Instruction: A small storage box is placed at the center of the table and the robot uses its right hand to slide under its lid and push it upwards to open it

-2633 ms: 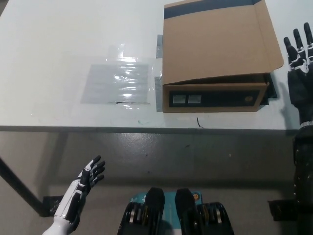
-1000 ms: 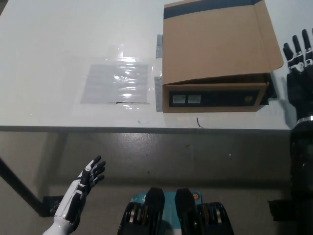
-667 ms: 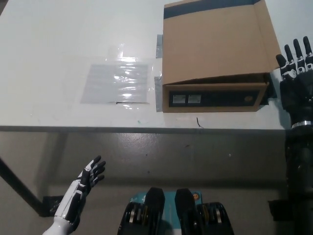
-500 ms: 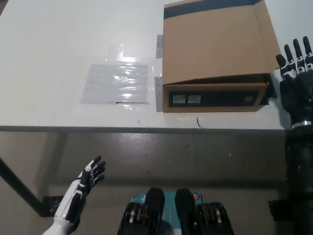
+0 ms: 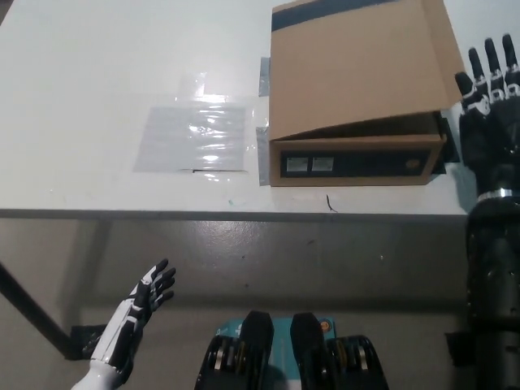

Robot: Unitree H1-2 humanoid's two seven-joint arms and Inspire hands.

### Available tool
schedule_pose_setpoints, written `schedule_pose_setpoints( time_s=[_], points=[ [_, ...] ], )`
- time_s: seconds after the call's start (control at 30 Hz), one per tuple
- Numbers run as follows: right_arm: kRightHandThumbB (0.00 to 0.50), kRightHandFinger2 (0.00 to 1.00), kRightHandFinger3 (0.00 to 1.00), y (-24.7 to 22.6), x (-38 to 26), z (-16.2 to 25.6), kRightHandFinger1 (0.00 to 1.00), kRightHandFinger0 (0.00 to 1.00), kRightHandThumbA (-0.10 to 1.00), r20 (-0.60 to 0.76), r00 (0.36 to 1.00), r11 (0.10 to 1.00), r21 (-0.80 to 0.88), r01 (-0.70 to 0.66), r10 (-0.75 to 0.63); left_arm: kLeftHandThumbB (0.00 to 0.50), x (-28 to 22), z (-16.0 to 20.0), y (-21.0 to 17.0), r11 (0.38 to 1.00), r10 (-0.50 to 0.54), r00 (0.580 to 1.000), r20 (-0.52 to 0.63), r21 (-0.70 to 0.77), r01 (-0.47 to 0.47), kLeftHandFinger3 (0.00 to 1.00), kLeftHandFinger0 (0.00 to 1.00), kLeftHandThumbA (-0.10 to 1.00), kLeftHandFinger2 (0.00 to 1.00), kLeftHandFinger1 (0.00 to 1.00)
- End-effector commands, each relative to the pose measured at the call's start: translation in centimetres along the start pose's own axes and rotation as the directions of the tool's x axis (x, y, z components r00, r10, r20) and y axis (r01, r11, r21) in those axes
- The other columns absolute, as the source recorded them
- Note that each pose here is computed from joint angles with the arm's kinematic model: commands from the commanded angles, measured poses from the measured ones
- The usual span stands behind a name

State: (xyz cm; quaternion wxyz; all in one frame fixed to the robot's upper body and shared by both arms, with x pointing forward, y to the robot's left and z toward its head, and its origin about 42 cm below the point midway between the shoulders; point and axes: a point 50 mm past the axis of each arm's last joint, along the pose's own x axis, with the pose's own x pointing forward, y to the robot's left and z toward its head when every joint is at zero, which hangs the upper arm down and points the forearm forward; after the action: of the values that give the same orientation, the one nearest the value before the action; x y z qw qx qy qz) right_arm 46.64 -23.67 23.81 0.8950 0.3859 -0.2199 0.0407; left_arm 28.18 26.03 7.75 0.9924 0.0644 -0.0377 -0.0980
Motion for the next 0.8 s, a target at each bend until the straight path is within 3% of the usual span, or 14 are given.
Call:
schedule_pose_setpoints(
  time_s=[0.0,0.13,0.5,0.77],
  points=[
    [0.294,1.0,1.0,4.0,0.5,-0.5,1.0,1.0,1.0,-0.021,0.996,0.996,0.021,-0.09,0.09,0.351,0.2,0.7,0.2,1.0,-0.019,0.999,0.051,0.015,0.019,1.0,1.0,1.0,1.0,1.0],
    [0.288,1.0,1.0,5.0,-0.3,-1.9,1.0,1.0,1.0,-0.05,0.995,0.994,0.065,-0.085,0.088,0.32,0.1,0.6,0.2,0.999,-0.024,0.998,0.055,0.025,0.023,1.0,1.0,1.0,1.0,1.0],
    [0.297,1.0,1.0,5.7,-0.1,-3.4,1.0,1.0,1.0,-0.082,0.993,0.989,0.124,-0.075,0.086,0.35,0.3,1.1,0.4,0.999,-0.025,0.998,0.058,0.026,0.023,1.0,1.0,1.0,1.0,1.0],
    [0.322,1.0,1.0,11.4,1.9,-3.3,1.0,1.0,1.0,-0.081,0.98,0.979,0.106,-0.175,0.183,0.333,0.3,1.0,0.2,0.999,-0.031,0.998,0.056,0.033,0.029,1.0,1.0,1.0,1.0,1.0]
  ],
)
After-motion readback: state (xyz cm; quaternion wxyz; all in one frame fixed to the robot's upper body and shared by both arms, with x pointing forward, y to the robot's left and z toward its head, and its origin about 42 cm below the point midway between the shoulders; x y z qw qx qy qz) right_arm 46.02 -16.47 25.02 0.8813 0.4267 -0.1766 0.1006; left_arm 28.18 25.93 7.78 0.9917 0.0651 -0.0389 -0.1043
